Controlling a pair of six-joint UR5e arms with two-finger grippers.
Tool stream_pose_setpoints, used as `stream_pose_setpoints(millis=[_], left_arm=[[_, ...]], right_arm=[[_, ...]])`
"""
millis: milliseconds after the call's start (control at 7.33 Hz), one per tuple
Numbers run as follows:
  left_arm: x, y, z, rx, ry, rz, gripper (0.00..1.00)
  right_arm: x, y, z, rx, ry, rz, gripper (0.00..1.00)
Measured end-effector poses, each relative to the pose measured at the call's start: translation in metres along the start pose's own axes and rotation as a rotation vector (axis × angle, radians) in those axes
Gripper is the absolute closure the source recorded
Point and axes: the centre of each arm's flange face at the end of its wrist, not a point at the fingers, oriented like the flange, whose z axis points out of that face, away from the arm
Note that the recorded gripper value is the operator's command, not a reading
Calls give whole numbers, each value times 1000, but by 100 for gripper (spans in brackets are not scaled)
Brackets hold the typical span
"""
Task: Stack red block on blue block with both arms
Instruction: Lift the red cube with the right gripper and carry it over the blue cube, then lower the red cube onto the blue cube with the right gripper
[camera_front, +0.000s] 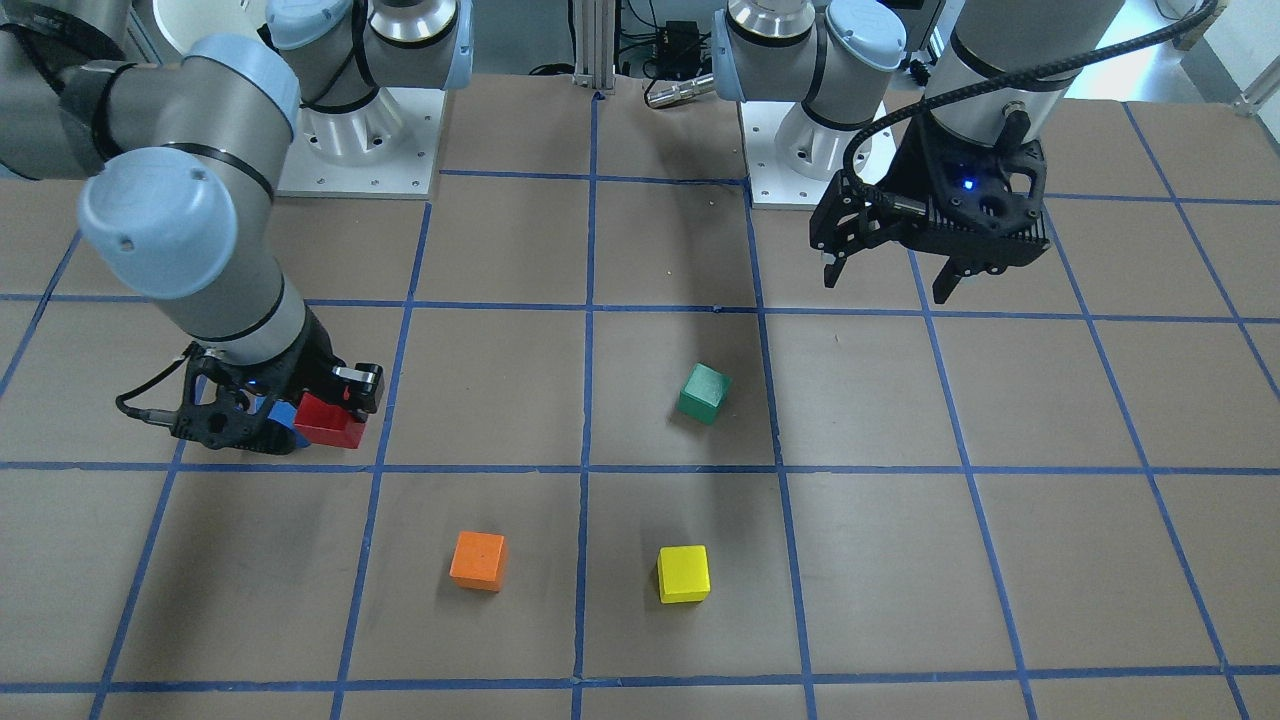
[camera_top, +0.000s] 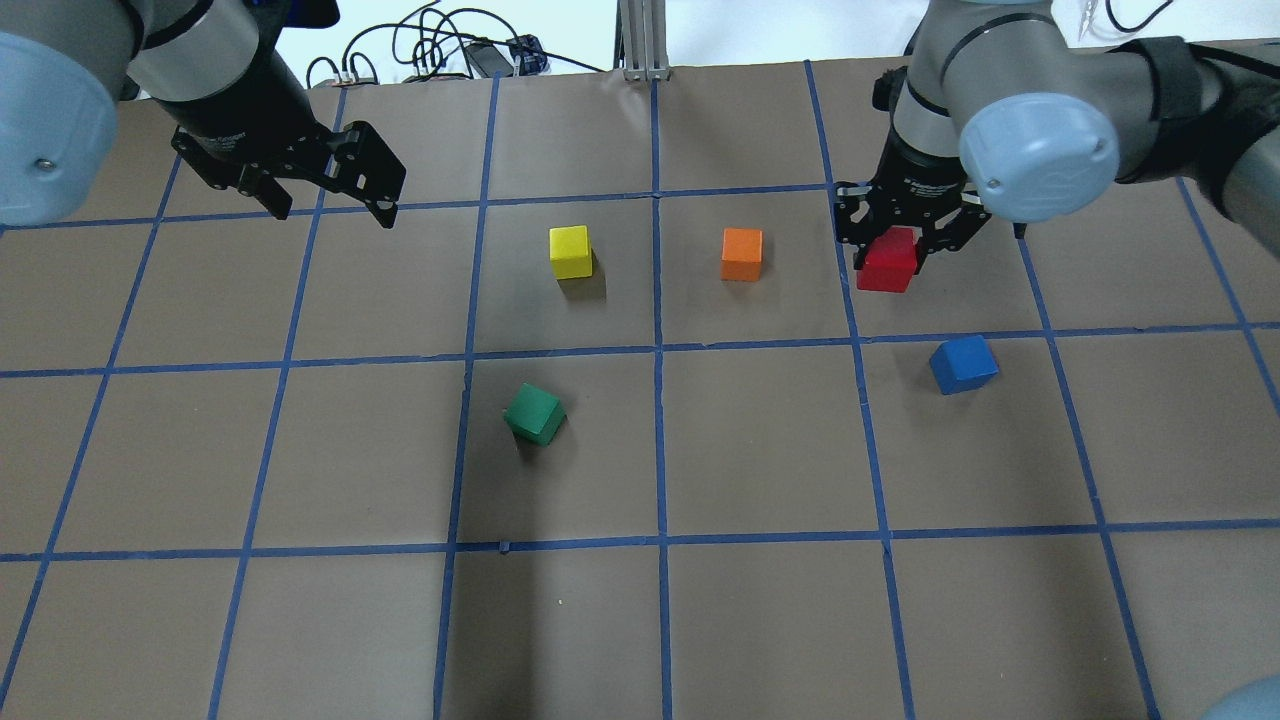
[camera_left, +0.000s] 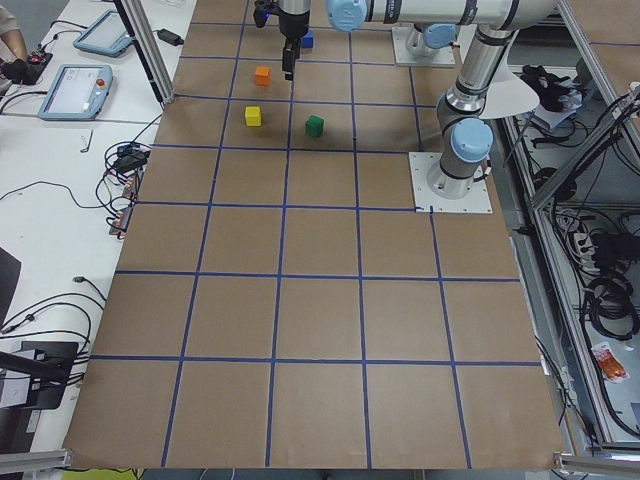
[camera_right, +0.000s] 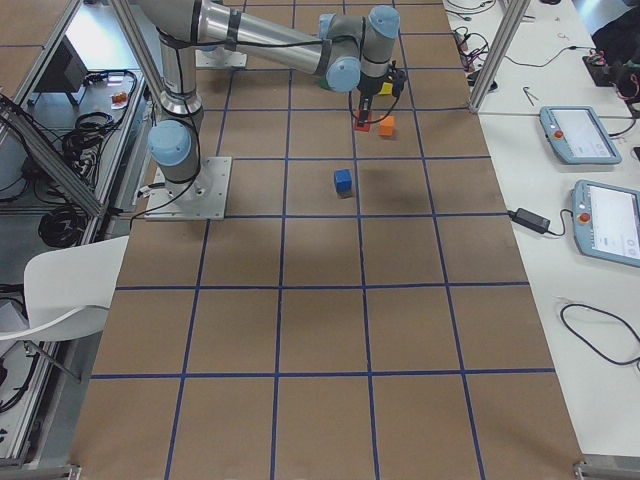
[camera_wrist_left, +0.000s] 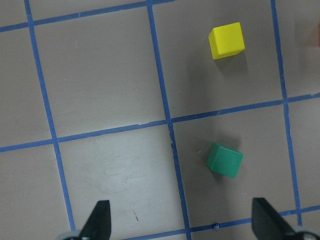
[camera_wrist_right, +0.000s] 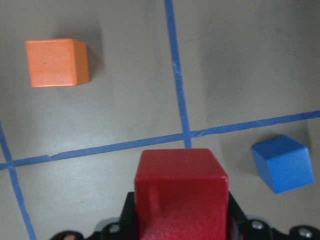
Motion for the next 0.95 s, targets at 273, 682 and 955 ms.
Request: stream_pose_setpoints(millis=[273, 682, 955], left_arm=[[0, -2, 0, 0, 2, 0, 0], [1, -1, 2, -1, 4, 1, 0], [1, -2, 2, -2, 5, 2, 0]], right_arm=[[39, -4, 6, -30, -2, -44, 100], [93, -2, 34, -77, -22, -158, 100], [110, 3, 50, -93, -34, -222, 100]])
